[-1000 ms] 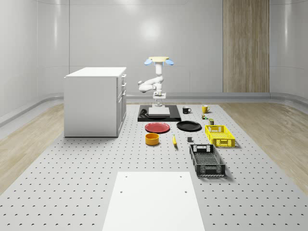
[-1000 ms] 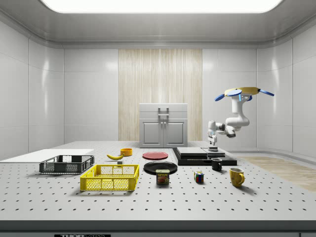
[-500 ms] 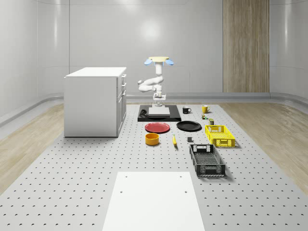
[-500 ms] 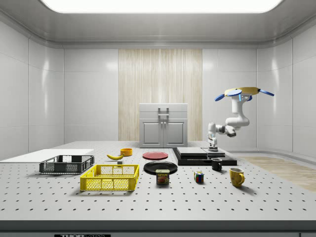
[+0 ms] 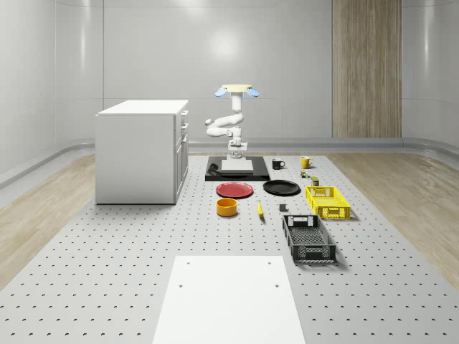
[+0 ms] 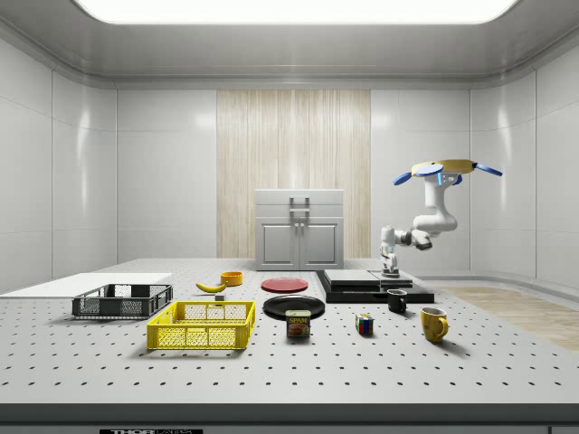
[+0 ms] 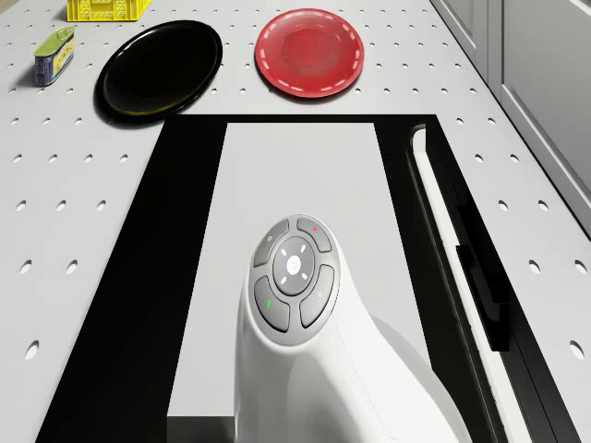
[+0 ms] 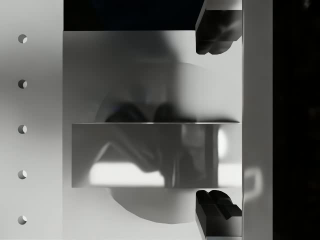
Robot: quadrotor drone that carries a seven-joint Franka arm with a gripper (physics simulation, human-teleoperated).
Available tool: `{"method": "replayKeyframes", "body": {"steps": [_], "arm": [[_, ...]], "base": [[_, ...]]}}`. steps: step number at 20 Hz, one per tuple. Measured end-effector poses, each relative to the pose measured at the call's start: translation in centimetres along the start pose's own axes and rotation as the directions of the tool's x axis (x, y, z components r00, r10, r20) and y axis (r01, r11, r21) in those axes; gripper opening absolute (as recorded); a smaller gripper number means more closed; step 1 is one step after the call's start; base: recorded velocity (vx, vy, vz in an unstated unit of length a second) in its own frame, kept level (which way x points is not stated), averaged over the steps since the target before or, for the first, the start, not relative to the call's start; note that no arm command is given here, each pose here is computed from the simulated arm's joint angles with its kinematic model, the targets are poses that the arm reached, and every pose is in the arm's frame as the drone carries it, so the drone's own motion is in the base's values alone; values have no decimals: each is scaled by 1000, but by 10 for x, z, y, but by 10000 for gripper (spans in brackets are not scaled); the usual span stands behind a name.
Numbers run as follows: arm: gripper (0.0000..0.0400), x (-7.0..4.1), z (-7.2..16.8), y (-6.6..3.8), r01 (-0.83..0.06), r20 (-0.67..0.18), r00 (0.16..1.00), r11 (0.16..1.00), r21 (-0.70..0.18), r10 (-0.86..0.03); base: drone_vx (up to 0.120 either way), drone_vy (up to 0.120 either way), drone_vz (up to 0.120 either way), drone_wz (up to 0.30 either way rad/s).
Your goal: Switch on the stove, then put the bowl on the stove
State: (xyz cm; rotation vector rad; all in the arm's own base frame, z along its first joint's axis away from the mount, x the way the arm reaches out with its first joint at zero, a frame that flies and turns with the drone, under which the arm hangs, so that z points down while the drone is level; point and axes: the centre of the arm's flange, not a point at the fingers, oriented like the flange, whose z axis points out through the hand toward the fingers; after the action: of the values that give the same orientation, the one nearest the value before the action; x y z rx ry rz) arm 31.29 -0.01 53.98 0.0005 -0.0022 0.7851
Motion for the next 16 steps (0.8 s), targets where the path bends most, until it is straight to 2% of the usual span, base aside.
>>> {"method": "replayKeyframes", "body": {"steps": [7, 16], "arm": [[400, 4, 1, -4, 0, 0, 1000, 1000, 0, 0], [400, 5, 6, -6, 0, 0, 1000, 1000, 0, 0]], "base": [[0, 0, 0, 0], [0, 0, 0, 0]]}}
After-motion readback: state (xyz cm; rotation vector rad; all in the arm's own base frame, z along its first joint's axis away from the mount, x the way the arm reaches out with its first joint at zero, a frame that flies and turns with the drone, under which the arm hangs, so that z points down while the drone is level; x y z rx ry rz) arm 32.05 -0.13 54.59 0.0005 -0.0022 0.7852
